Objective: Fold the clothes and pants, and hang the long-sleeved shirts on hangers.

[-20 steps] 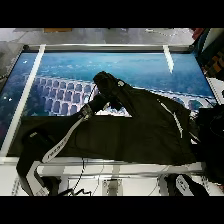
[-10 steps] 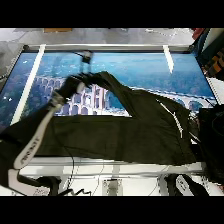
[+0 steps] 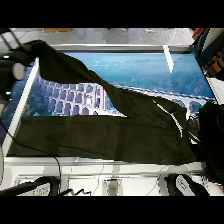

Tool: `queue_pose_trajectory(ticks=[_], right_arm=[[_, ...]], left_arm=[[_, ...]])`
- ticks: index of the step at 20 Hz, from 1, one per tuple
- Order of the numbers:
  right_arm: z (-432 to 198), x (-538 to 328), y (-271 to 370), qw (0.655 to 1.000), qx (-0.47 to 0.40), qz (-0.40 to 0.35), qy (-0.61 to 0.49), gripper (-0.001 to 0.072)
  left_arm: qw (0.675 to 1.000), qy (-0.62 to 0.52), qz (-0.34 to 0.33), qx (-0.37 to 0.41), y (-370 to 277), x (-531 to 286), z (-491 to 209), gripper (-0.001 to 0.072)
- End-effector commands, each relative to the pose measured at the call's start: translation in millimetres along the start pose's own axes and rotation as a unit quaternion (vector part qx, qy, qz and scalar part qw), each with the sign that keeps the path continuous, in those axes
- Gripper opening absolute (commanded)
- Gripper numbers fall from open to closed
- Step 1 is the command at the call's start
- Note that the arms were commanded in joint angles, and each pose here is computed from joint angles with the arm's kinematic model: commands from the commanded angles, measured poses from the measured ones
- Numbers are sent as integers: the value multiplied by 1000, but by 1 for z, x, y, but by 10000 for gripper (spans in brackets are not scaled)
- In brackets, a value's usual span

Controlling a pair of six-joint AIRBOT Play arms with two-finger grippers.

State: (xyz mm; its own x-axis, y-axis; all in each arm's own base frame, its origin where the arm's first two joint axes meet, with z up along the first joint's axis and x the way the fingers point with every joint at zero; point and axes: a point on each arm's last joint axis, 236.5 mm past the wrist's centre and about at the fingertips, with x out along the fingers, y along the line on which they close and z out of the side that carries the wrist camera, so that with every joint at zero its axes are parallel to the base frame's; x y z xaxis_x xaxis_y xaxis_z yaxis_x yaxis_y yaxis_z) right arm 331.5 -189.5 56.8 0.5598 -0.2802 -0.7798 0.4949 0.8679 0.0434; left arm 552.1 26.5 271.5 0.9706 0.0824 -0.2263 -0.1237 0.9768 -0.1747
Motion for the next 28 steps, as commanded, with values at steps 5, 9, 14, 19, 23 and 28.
queue_pose_trajectory(ticks=[5,9,14,19,23,28], right_arm=[[-54,51,11,992,30,28,122,623],[-84,64,24,970,0,69,232,597],[-96,59,75,901,-61,225,364,448],[-84,108,56,926,-84,186,318,576],[-45,129,50,958,-42,148,243,359],[-56,121,43,936,10,208,284,127]], left_arm=[[985,118,99,78,94,-25,-36,20],[974,153,97,137,101,-25,-51,20],[972,163,98,137,104,-19,-60,20],[970,174,98,136,106,-12,-70,21],[968,189,97,136,109,-3,-84,21],[969,182,96,137,108,1,-83,21]])
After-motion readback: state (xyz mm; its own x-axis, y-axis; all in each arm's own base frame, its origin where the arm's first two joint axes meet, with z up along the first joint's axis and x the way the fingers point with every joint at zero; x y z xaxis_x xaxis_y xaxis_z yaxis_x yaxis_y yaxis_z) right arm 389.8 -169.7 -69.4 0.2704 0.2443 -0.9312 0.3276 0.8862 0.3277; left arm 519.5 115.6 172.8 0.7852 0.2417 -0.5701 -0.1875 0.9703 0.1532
